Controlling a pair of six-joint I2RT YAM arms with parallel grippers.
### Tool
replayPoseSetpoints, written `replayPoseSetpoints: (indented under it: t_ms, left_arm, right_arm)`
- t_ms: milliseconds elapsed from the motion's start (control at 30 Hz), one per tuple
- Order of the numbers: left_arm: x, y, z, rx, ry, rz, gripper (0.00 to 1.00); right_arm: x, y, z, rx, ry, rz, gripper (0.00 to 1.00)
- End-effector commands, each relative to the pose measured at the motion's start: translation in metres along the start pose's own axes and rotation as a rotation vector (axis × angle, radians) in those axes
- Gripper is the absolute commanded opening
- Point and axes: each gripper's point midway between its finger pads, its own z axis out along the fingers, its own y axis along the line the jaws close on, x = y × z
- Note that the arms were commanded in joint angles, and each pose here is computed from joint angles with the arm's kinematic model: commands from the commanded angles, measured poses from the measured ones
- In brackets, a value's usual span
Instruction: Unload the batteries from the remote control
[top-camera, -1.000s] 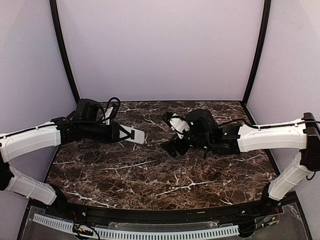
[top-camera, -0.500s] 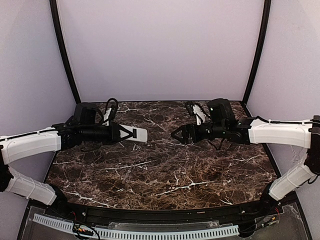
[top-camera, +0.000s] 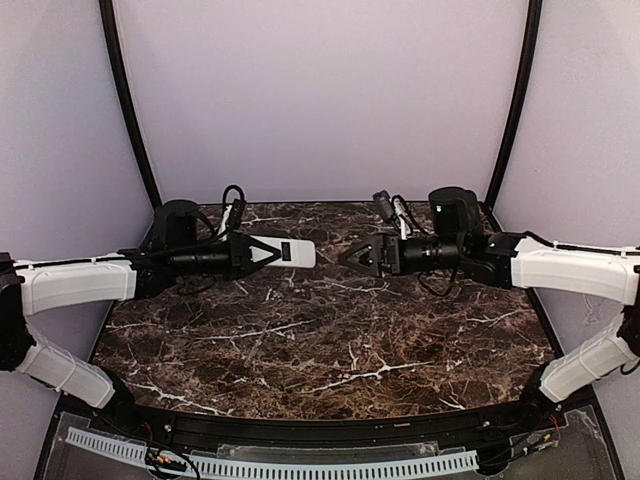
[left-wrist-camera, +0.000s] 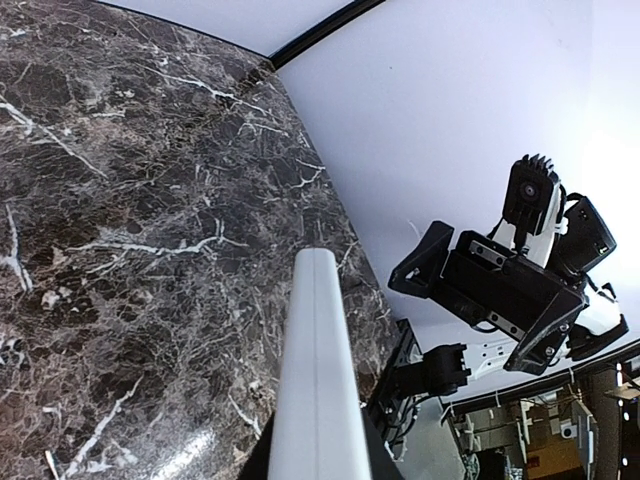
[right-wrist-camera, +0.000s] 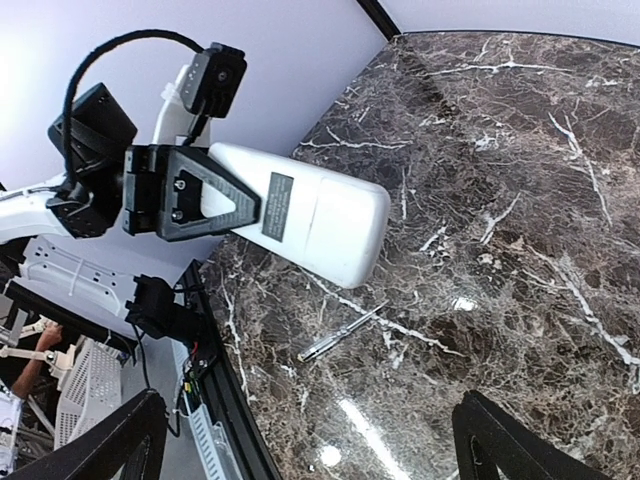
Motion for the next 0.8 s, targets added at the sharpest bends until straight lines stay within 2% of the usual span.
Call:
replayPoseSetpoints:
  t_ms: [0,333,600,767]
  left_arm:
    - [-0.008,-0.022,0.0,0.115,-0.017,0.007,0.0]
    - [-0.018,-0.038,0.008,0.228,-0.036,-0.065,0.0]
    - [-0.012,-0.044,0.008,0.266,-0.012,-0.085,0.0]
    - [-0.005,-0.053,0.01,0.305,0.027,-0.084,0.0]
  right_arm:
    - [-0.017,0.017,-0.012,-0.069,-0.041,0.054,0.99]
    - [-0.026,-0.007,-0.012,-0.076,-0.021,0.198,0.98]
    - [-0.032,0.012,0.001,-0.259,0.003,0.195,0.93]
    - [-0.036,0.016,0.006,-0.292,0.019,0.185,0.9]
